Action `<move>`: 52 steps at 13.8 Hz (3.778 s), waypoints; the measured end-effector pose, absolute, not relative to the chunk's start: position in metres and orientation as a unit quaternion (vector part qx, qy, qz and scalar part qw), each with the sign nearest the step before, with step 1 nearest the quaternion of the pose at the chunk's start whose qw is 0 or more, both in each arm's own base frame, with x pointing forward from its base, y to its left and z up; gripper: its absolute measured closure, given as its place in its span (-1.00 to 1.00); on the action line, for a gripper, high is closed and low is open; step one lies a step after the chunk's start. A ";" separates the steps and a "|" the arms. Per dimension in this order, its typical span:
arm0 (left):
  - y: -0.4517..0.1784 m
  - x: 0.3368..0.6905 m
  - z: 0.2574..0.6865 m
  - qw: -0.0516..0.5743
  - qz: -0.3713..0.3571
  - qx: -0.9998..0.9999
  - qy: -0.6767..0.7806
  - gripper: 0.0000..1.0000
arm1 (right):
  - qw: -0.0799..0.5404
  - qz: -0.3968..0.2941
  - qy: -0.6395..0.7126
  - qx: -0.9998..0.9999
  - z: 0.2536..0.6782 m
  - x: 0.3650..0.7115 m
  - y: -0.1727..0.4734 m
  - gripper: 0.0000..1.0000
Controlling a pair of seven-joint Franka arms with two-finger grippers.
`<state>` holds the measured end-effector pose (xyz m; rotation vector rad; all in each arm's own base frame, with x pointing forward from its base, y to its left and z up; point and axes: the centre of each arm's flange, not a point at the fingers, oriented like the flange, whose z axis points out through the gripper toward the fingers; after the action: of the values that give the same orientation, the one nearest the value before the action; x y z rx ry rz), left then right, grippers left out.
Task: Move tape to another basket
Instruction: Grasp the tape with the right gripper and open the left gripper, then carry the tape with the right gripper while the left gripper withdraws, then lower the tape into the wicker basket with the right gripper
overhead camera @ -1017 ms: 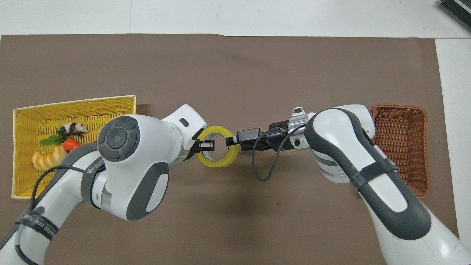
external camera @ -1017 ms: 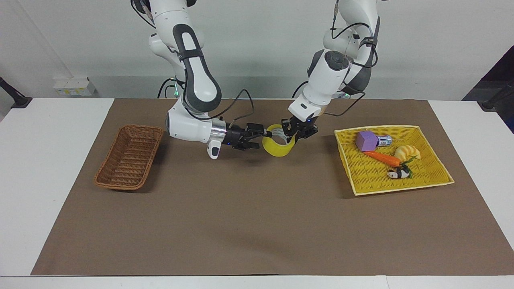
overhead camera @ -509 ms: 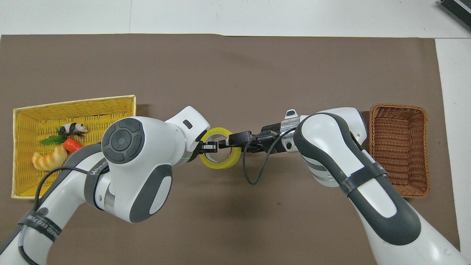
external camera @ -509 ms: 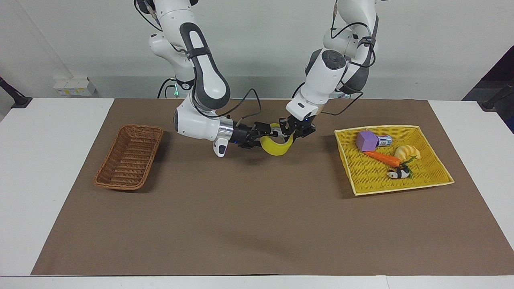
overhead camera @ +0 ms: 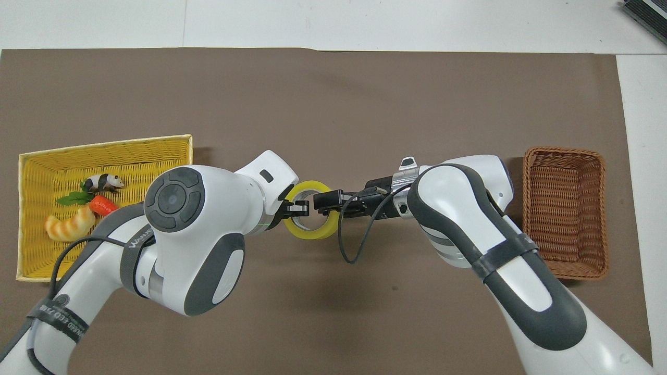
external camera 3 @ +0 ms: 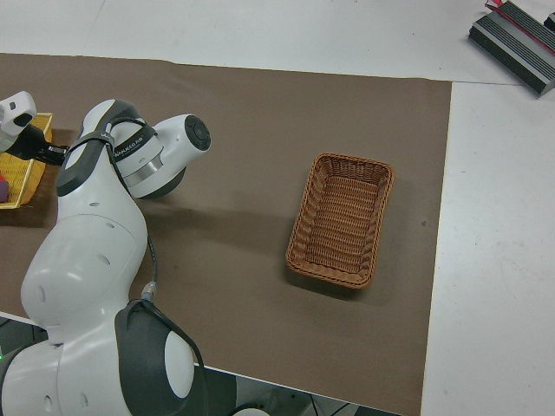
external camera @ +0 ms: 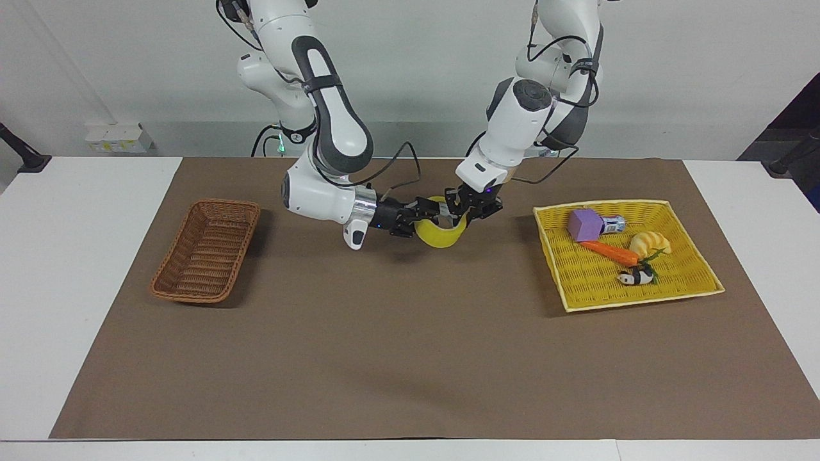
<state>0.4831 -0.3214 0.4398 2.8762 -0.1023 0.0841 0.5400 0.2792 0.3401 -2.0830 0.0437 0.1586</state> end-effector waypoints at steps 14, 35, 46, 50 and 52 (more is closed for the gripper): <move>-0.269 0.513 0.471 0.117 0.065 0.991 -0.007 -0.98 | 0.454 0.076 0.023 -0.887 0.331 0.539 0.276 1.00; -0.009 0.558 0.668 -0.010 0.060 0.996 -0.066 -1.00 | 0.132 0.002 -0.125 -0.983 0.447 0.620 0.129 1.00; -0.012 0.556 0.670 -0.009 0.058 0.996 -0.069 -1.00 | 0.001 0.034 -0.103 -0.994 0.477 0.616 0.015 1.00; -0.012 0.556 0.670 -0.009 0.057 0.996 -0.069 -1.00 | -0.053 0.072 -0.097 -0.991 0.444 0.588 -0.026 1.00; -0.012 0.556 0.670 -0.009 0.057 0.996 -0.069 -1.00 | -0.079 0.077 -0.089 -0.990 0.429 0.566 -0.056 1.00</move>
<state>0.5561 -0.0123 0.6702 3.1476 -0.2171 0.1809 0.5659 -0.0559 0.4291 -3.2775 -0.2959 0.2539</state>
